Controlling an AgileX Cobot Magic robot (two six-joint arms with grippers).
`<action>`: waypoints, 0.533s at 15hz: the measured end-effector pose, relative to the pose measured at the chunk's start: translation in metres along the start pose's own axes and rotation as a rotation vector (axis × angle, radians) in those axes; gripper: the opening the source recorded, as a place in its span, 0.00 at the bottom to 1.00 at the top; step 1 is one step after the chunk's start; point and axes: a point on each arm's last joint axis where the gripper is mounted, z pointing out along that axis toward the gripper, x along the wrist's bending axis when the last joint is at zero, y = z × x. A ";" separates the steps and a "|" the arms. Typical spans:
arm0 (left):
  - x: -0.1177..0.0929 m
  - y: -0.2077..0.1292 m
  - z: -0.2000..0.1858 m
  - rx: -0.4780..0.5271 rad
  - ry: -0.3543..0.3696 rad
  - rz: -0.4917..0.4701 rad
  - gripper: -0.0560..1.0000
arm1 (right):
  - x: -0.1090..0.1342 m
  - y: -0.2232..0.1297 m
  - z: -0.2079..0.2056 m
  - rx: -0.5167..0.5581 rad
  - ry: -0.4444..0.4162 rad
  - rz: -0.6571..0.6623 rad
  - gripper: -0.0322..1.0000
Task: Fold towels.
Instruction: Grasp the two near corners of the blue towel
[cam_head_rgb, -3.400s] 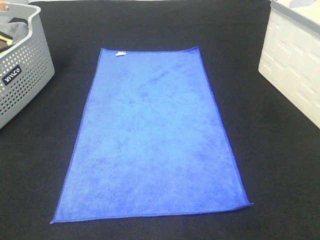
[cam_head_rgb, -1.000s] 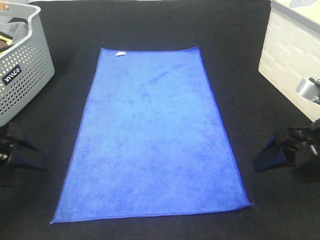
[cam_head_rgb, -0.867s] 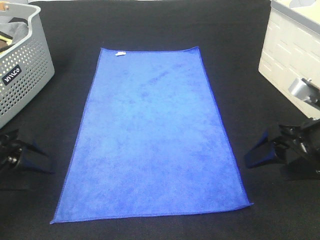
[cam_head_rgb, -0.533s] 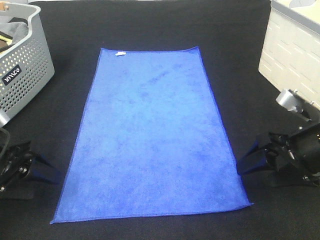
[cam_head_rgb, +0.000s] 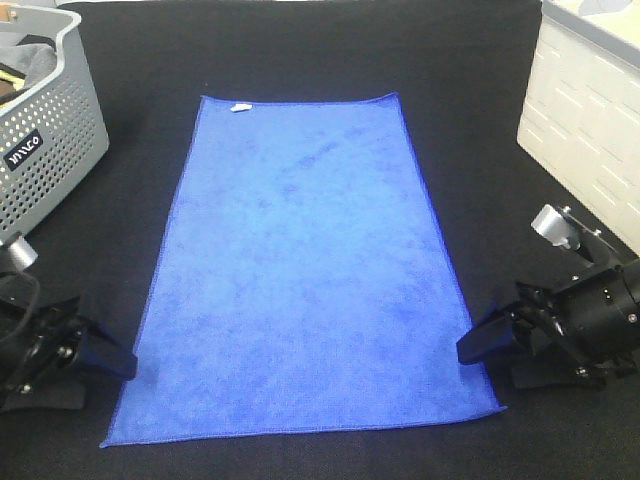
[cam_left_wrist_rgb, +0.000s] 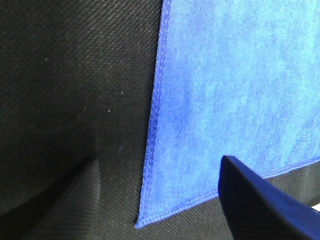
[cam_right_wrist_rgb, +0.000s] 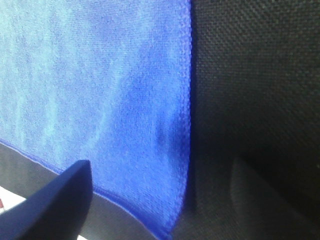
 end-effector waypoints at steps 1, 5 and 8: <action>-0.003 -0.002 0.006 0.014 -0.005 0.010 0.66 | 0.000 0.001 0.002 -0.004 0.010 0.005 0.72; -0.020 -0.003 0.025 0.026 -0.034 0.025 0.65 | 0.016 0.009 0.023 0.033 0.045 -0.060 0.65; -0.022 0.000 0.032 0.033 -0.039 0.010 0.50 | 0.023 0.013 0.032 0.042 0.045 -0.004 0.57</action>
